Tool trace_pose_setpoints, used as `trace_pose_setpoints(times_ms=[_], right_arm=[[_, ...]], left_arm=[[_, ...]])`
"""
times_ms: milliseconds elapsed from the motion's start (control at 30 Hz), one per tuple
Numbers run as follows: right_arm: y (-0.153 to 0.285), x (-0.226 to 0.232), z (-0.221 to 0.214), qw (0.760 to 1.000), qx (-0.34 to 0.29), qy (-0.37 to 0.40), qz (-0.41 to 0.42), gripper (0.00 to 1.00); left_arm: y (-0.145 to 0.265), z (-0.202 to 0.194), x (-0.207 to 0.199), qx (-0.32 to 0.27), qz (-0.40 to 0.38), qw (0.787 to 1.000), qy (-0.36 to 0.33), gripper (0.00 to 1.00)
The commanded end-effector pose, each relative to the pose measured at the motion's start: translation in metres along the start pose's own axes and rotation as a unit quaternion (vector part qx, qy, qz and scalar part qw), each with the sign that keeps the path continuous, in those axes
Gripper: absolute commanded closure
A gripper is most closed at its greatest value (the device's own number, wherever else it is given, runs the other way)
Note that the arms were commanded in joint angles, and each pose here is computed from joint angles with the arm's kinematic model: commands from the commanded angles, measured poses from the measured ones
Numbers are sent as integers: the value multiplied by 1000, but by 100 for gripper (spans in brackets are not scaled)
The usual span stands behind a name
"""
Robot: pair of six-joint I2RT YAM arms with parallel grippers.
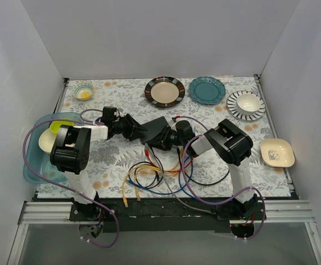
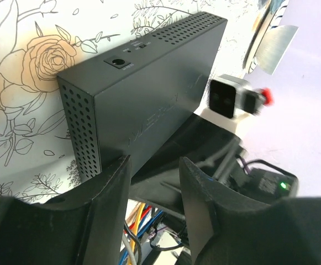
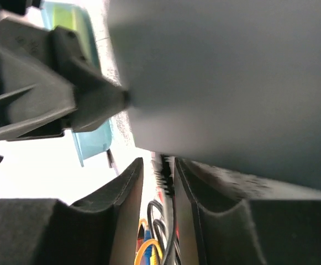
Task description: Pull the plug from the switch port
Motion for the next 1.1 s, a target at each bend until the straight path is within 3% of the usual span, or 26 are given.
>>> trace_pose_setpoints(times_ms=[0, 333, 633, 800, 1067], right_arm=[[-4, -27, -5, 996, 13, -82, -45, 63], [-6, -47, -2, 994, 10, -71, -79, 66], [-6, -53, -3, 994, 17, -61, -91, 87], [-2, -61, -9, 993, 32, -26, -107, 98], [10, -73, -15, 987, 56, 27, -146, 99]], left_arm=[[1, -5, 34, -10, 63, 998, 16, 59], [3, -9, 37, -8, 66, 998, 16, 60], [5, -12, 34, -3, 51, 999, 17, 60], [15, -28, 14, 22, 2, 1000, 16, 60], [7, -47, 21, 56, 1, 998, 21, 60]])
Point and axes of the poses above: each gripper's point midway between its finger pads, its own y axis back along the fingers, its own x axis along the line the jaws close on, z = x × y, the point moved 3 cm from there along y, back along the fingers, and after that the axes turned 2 degrees about y, right-handed, at the moved point
